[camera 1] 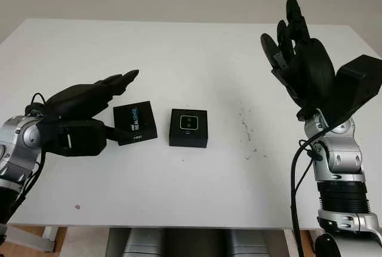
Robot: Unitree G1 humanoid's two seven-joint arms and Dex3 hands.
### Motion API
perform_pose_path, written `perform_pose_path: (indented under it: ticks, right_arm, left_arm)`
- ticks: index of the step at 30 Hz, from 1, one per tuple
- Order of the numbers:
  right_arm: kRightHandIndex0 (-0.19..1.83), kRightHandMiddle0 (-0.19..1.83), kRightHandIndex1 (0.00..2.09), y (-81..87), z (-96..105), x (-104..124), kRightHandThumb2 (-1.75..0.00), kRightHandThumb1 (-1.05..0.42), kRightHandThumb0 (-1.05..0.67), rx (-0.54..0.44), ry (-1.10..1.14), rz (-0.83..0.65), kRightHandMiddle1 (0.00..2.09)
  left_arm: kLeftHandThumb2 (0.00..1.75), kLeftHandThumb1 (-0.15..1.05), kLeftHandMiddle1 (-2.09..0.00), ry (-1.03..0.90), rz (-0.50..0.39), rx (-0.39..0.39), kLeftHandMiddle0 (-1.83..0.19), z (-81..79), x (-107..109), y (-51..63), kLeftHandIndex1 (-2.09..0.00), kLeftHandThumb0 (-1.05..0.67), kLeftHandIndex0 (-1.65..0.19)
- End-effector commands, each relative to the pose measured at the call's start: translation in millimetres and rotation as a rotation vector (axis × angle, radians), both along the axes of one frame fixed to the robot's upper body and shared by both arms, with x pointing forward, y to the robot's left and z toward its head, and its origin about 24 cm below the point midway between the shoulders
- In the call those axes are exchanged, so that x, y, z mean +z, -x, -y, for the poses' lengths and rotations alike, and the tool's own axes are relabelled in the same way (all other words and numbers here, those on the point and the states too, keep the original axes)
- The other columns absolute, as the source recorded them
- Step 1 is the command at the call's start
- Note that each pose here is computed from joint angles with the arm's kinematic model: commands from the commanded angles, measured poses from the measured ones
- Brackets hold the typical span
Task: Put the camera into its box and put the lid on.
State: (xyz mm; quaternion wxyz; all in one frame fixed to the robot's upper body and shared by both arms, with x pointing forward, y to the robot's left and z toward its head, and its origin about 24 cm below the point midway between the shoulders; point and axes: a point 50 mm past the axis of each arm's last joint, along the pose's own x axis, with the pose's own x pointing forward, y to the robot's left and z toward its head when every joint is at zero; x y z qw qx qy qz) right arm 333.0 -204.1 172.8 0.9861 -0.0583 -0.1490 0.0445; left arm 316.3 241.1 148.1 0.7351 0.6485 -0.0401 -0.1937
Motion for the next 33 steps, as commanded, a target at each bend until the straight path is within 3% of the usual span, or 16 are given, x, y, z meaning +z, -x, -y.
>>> perform_pose_path:
  ticks: [1,8,23,33]
  right_arm:
    - [-0.19,-0.19,0.04,2.3,0,6,-0.31,-1.05,-0.65,0.005,0.012,0.024,0.04]
    - [-0.18,-0.19,0.04,3.8,1,6,-0.32,-1.05,-0.65,0.006,0.012,0.018,0.04]
    - [-0.19,-0.17,0.04,4.2,1,5,-0.3,-1.05,-0.66,0.014,0.006,0.012,0.05]
    - [-0.19,-0.17,0.03,4.2,0,6,-0.31,-1.05,-0.66,0.015,0.016,0.014,0.05]
  left_arm:
    - [0.08,1.04,-0.05,-0.013,0.01,-0.001,0.08,2.9,-7,0.4,-0.05,-1.02,0.16]
    - [0.06,1.03,-0.06,-0.054,0.033,0.011,0.07,6.6,-16,-3.5,-0.05,-1.0,0.16]
    - [0.04,0.95,-0.07,-0.033,-0.024,-0.009,-0.02,14.6,-28,-3.9,-0.09,-0.88,0.06]
    - [0.05,0.91,-0.16,0.106,-0.071,-0.035,-0.31,20.1,-30,-1.7,-0.17,-0.69,-0.15]
